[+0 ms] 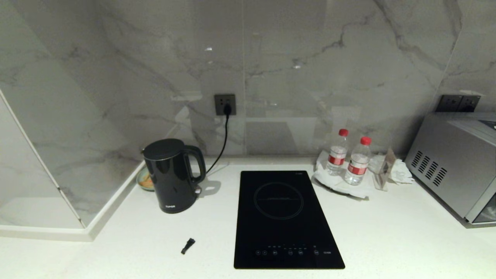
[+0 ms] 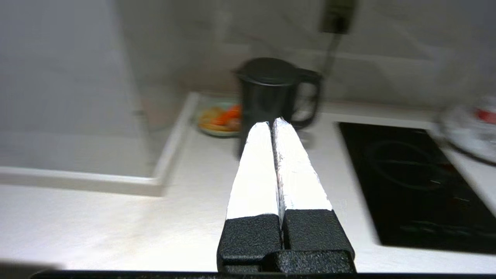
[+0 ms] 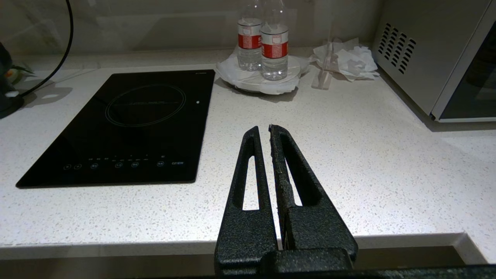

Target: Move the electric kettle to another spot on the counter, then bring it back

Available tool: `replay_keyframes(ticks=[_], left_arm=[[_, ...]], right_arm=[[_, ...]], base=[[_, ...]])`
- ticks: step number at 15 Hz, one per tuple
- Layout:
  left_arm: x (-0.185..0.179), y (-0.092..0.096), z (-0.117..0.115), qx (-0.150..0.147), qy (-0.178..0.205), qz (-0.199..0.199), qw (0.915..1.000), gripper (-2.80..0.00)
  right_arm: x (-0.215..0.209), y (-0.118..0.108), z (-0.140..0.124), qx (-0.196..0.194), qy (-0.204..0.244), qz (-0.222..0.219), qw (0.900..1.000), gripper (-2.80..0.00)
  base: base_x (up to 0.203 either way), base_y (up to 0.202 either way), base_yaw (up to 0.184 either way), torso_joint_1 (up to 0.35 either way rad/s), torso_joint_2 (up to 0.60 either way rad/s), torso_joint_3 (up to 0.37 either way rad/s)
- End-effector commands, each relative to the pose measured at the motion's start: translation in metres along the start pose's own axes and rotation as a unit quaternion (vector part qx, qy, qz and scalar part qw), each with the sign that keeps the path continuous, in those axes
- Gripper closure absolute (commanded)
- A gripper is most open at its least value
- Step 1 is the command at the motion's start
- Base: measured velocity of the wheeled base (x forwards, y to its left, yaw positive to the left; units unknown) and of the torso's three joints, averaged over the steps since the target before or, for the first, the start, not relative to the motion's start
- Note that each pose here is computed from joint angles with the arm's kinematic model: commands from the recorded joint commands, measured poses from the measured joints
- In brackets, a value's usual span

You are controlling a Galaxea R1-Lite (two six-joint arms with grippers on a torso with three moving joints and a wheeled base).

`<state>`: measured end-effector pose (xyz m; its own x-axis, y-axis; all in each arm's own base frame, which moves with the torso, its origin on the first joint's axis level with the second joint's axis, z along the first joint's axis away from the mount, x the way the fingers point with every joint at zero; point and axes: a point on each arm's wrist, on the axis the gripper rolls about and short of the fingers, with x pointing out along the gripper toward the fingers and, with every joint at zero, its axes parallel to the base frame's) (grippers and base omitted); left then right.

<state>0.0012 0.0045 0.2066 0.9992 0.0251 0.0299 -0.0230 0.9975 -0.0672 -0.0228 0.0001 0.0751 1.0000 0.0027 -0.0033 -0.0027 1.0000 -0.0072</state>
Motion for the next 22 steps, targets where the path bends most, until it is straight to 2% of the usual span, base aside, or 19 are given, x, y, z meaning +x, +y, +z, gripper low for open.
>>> replay_keyframes(ticks=[1,2,3,5,7,10,11,13,15,17,19,22], left_arm=[[-0.026,0.005,-0.008,0.047,-0.049,0.074,0.9949,0.00],[-0.025,0.006,-0.009,0.046,-0.058,0.093,0.9929,0.00],[-0.025,0.006,-0.010,0.053,-0.060,0.094,0.9924,0.00],[-0.026,0.006,-0.006,0.079,-0.065,0.099,0.9898,0.00],[-0.029,0.006,0.000,0.079,-0.077,0.104,0.9884,0.00],[-0.034,0.003,0.004,0.092,-0.087,0.147,0.9809,0.00],[-0.036,0.001,-0.002,0.097,-0.092,0.140,0.9812,0.00],[-0.045,0.000,-0.016,0.099,-0.104,0.083,0.9861,0.00],[-0.046,0.001,-0.040,0.103,-0.084,0.051,0.9899,0.00],[-0.047,0.002,-0.064,0.106,-0.062,0.020,0.9922,0.00],[-0.046,0.002,-0.089,0.108,-0.015,-0.020,0.9938,0.00],[-0.036,0.003,-0.118,0.106,0.040,-0.031,0.9931,0.00]], right_arm=[[0.000,0.000,0.000,0.000,0.000,0.000,1.000,0.00],[0.000,0.000,0.000,0.000,0.000,0.000,1.000,0.00],[0.000,0.000,0.000,0.000,0.000,0.000,1.000,0.00],[0.000,0.000,0.000,0.000,0.000,0.000,1.000,0.00],[0.000,0.000,0.000,0.000,0.000,0.000,1.000,0.00],[0.000,0.000,0.000,0.000,0.000,0.000,1.000,0.00],[0.000,0.000,0.000,0.000,0.000,0.000,1.000,0.00],[0.000,0.000,0.000,0.000,0.001,0.000,1.000,0.00],[0.000,0.000,0.000,0.000,0.000,0.000,1.000,0.00],[0.000,0.000,0.000,0.000,0.000,0.000,1.000,0.00],[0.000,0.000,0.000,0.000,0.000,0.000,1.000,0.00],[0.000,0.000,0.000,0.000,0.001,0.000,1.000,0.00]], base=[[0.000,0.000,0.000,0.000,0.00,0.000],[0.000,0.000,0.000,0.000,0.00,0.000],[0.000,0.000,0.000,0.000,0.00,0.000],[0.000,0.000,0.000,0.000,0.00,0.000],[0.000,0.000,0.000,0.000,0.00,0.000],[0.000,0.000,0.000,0.000,0.00,0.000],[0.000,0.000,0.000,0.000,0.00,0.000],[0.000,0.000,0.000,0.000,0.00,0.000],[0.000,0.000,0.000,0.000,0.00,0.000],[0.000,0.000,0.000,0.000,0.00,0.000],[0.000,0.000,0.000,0.000,0.00,0.000],[0.000,0.000,0.000,0.000,0.00,0.000]])
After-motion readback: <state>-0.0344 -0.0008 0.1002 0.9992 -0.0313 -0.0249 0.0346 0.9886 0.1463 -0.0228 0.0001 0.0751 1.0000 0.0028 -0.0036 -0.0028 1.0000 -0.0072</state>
